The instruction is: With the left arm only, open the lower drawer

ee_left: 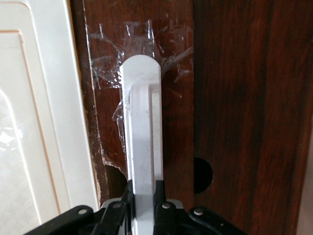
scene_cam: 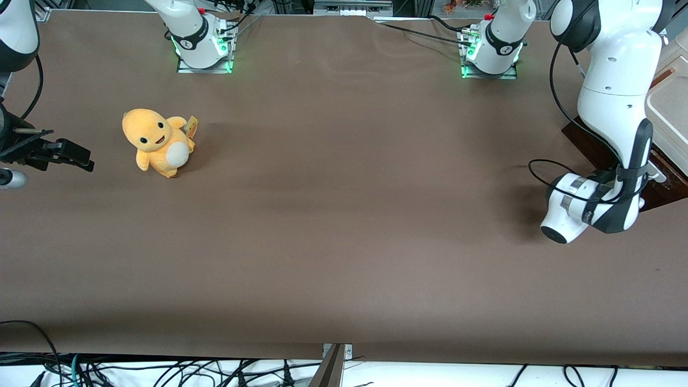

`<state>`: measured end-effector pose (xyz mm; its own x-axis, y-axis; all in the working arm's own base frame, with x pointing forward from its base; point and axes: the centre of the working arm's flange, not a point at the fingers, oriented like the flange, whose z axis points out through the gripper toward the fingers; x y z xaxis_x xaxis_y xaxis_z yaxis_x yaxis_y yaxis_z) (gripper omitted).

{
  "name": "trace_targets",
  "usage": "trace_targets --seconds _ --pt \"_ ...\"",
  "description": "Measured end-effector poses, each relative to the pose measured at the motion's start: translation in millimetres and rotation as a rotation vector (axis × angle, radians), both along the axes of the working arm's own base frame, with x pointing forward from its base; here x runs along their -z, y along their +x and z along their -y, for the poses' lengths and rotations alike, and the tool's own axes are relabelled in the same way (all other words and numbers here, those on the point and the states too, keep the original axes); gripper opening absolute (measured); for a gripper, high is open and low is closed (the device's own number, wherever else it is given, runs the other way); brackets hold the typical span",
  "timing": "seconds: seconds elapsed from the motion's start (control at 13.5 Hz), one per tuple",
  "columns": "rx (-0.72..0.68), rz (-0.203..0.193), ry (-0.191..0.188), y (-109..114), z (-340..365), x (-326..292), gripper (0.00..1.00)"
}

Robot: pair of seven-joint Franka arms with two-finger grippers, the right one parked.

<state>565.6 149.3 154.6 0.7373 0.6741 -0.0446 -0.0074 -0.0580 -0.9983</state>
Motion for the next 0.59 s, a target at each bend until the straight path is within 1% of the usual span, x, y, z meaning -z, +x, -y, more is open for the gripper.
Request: trace_targets --seconds 0.3,0.59 --pt "0.047 0.019 -0.013 12.4 33.3 -3.8 0.19" --pt "0.093 0.029 -0.018 20.4 61.5 -6.3 0.19"
